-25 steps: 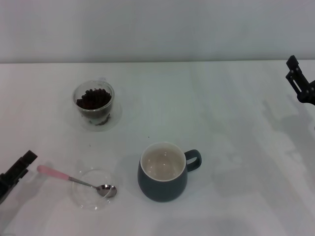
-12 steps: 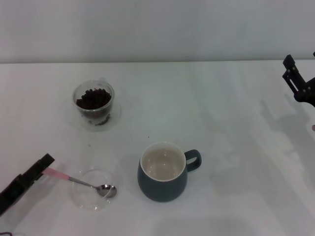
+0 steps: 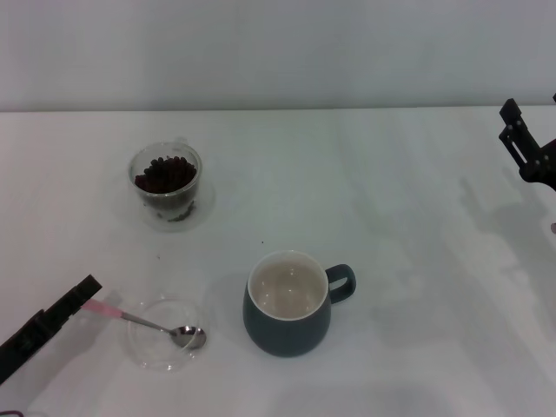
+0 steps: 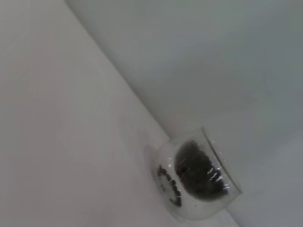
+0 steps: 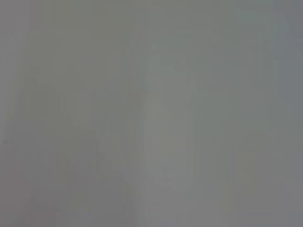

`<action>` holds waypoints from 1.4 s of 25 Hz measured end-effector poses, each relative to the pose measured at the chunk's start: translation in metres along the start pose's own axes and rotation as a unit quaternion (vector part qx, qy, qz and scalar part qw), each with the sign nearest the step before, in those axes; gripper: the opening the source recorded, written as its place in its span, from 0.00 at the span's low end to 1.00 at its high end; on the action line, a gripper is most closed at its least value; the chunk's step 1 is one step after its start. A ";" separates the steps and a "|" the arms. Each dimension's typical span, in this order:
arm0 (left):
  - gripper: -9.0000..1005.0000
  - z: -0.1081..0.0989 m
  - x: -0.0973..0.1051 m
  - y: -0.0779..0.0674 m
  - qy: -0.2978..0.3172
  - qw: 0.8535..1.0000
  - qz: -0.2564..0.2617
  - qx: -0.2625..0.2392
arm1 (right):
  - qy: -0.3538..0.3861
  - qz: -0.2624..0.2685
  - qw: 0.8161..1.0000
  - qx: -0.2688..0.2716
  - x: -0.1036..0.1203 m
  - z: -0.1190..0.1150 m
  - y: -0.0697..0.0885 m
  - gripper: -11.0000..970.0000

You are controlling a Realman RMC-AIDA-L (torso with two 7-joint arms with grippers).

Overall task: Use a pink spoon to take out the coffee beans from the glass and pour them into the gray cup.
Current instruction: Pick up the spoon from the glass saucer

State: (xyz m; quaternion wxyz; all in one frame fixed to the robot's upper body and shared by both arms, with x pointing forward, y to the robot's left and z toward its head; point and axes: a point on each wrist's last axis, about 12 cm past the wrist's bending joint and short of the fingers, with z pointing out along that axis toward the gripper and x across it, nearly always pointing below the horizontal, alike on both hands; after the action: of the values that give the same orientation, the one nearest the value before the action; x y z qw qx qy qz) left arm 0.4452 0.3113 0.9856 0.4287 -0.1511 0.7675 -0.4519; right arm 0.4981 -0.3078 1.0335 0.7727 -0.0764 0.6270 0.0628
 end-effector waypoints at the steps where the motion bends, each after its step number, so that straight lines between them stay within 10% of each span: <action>1: 0.74 0.000 0.000 -0.001 0.000 1.000 0.005 0.002 | 0.000 0.000 1.000 0.000 0.000 0.000 0.000 0.78; 17: 0.20 -0.005 -0.001 -0.003 0.009 1.000 0.021 0.022 | 0.003 0.003 1.000 0.001 0.001 -0.001 0.001 0.78; 35: 0.14 -0.053 -0.051 -0.018 -0.006 0.991 0.069 0.116 | 0.007 0.011 1.000 0.001 0.003 -0.007 0.004 0.78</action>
State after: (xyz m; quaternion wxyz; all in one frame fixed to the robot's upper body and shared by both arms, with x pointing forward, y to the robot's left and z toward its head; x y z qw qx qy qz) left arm 0.4300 0.3629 1.0384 0.4784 -0.0494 0.7157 -0.5064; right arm 0.4916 -0.3052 1.0293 0.7676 -0.0690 0.6334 0.0703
